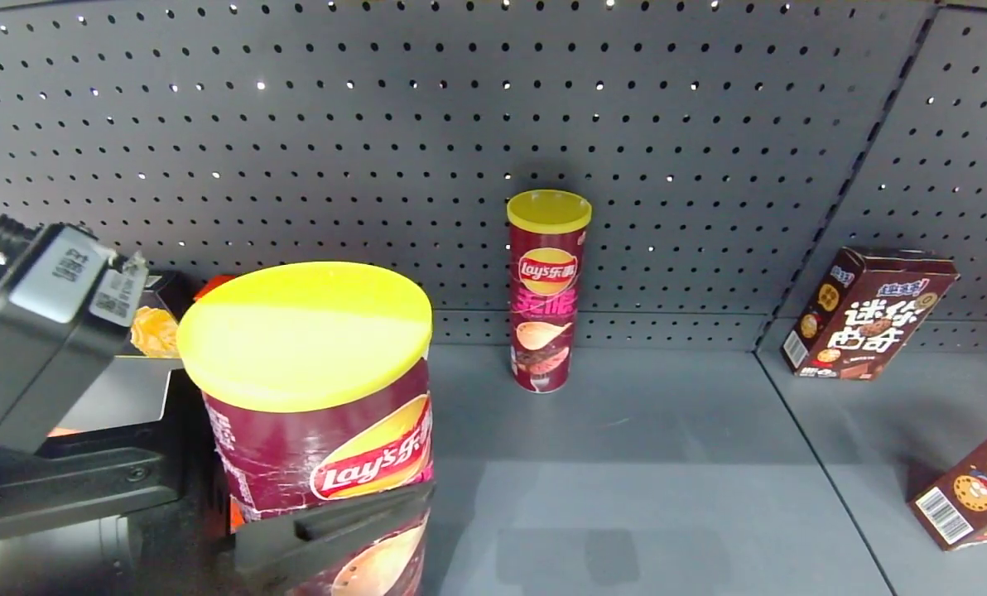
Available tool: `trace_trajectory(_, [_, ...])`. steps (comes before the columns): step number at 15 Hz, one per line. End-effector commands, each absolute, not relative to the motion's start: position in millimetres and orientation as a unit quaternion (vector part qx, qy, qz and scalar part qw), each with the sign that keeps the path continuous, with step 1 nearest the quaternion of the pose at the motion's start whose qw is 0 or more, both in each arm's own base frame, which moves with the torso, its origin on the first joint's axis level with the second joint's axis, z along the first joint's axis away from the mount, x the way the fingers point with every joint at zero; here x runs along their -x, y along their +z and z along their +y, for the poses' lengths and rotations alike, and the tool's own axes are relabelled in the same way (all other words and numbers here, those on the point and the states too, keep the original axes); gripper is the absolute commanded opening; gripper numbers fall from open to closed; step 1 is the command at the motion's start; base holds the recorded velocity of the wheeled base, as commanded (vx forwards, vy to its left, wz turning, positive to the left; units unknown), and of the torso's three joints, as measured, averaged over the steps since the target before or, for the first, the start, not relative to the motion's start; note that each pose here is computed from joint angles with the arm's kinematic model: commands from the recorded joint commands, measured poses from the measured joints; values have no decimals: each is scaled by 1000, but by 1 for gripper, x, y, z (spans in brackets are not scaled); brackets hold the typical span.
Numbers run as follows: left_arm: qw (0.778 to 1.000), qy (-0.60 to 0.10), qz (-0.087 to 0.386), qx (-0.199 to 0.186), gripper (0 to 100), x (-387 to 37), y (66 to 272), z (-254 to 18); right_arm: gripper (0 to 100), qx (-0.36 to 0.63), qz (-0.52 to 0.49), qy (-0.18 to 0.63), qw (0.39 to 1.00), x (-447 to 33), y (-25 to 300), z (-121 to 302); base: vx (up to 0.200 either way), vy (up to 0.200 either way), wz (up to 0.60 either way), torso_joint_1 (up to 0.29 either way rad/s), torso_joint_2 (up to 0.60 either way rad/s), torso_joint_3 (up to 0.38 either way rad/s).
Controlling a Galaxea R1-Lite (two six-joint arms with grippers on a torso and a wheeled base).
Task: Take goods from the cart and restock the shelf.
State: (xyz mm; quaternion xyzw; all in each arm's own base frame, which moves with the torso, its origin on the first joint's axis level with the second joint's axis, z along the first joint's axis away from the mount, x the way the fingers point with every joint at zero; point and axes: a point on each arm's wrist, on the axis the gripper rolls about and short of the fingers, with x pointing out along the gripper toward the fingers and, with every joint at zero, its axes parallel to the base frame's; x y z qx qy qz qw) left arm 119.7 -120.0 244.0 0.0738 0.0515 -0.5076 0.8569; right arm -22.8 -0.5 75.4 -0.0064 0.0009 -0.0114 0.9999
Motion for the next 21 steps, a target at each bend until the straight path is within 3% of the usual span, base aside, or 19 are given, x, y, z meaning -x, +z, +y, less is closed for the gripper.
trace_trajectory(1, [859, -506, 42, -72, 0, -115, 247, -115, 100, 5, 0, -15, 1000, 23, 76, -1, 0, 0, 0, 0, 0, 0])
trace_trajectory(2, [860, -503, 44, -72, 0, -114, 245, -114, 100, -27, -54, -12, 998, 32, 145, -1, 0, 0, 0, 0, 0, 0])
trace_trajectory(5, [859, -505, 48, -76, 0, -113, 241, -114, 100, 0, -28, 74, 997, 51, 187, -1, 0, 0, 0, 0, 0, 0])
trace_trajectory(11, [860, -503, 46, -73, 0, -111, 241, -111, 100, 33, -23, 189, 981, 35, 232, 5, 0, 0, 0, 0, 0, 0])
trace_trajectory(16, [860, -503, 48, -74, 0, -111, 240, -111, 100, 77, -6, 256, 964, -43, 264, 14, 0, 0, 0, 0, 0, 0])
trace_trajectory(21, [860, -502, 60, -76, 0, -108, 231, -108, 100, 76, 10, 315, 946, -86, 272, 31, 0, 0, 0, 0, 0, 0])
